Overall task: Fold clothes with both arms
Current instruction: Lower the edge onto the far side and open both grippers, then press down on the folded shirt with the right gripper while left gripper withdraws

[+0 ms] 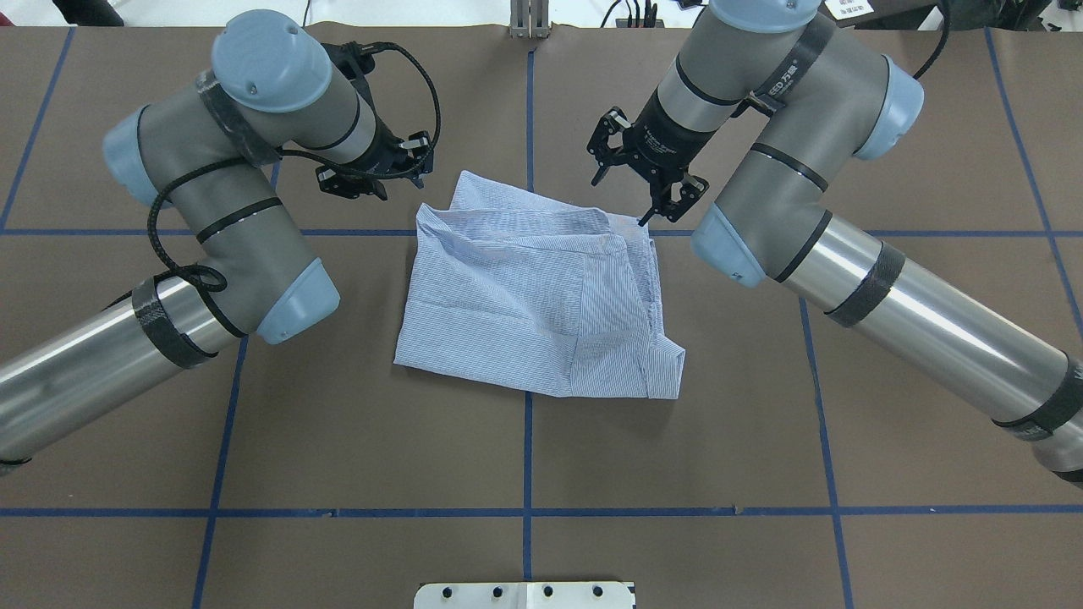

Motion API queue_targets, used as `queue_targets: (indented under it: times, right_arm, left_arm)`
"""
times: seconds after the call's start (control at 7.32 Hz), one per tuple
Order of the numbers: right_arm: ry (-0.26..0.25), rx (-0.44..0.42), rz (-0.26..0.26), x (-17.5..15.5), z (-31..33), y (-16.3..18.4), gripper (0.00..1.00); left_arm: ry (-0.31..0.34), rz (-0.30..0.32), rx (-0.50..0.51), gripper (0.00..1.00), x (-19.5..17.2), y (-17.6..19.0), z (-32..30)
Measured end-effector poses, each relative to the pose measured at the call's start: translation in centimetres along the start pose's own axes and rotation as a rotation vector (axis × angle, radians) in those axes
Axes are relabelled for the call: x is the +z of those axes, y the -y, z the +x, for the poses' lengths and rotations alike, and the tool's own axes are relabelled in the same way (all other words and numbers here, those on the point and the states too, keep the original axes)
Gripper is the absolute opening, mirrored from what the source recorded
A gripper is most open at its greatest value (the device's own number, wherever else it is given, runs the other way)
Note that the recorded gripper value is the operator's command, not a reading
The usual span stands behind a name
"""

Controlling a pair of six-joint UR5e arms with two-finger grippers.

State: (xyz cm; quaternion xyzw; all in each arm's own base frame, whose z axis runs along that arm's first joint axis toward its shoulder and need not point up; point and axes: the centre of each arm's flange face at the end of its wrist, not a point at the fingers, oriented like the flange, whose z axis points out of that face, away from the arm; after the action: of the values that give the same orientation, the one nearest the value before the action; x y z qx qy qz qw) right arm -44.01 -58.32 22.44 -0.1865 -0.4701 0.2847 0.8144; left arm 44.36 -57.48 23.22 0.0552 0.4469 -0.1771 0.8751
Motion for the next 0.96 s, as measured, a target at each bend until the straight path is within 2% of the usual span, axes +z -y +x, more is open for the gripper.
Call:
queue_targets:
  times: [0.27,0.41,0.68,0.96]
  right_arm:
    - [0.025,-0.032,-0.009,0.3,-0.3,-1.5,1.0]
    - [0.026,-0.081,-0.003,1.6,-0.6,-3.9,1.0]
    - [0.037,-0.262,0.045,5.4,-1.9,-11.2,1.0]
    - [0.018,-0.472,0.124,9.5,-3.2,-15.8,1.0]
  left_arm:
    - [0.013,-0.002,0.009,1.0,-0.2,1.5,-0.9]
    - [0.014,-0.004,0.013,1.0,-0.5,2.2,-1.4]
    - [0.034,-0.005,0.077,1.0,-1.3,4.5,-4.7]
    - [0.051,0.007,0.135,1.0,-2.1,5.9,-8.1]
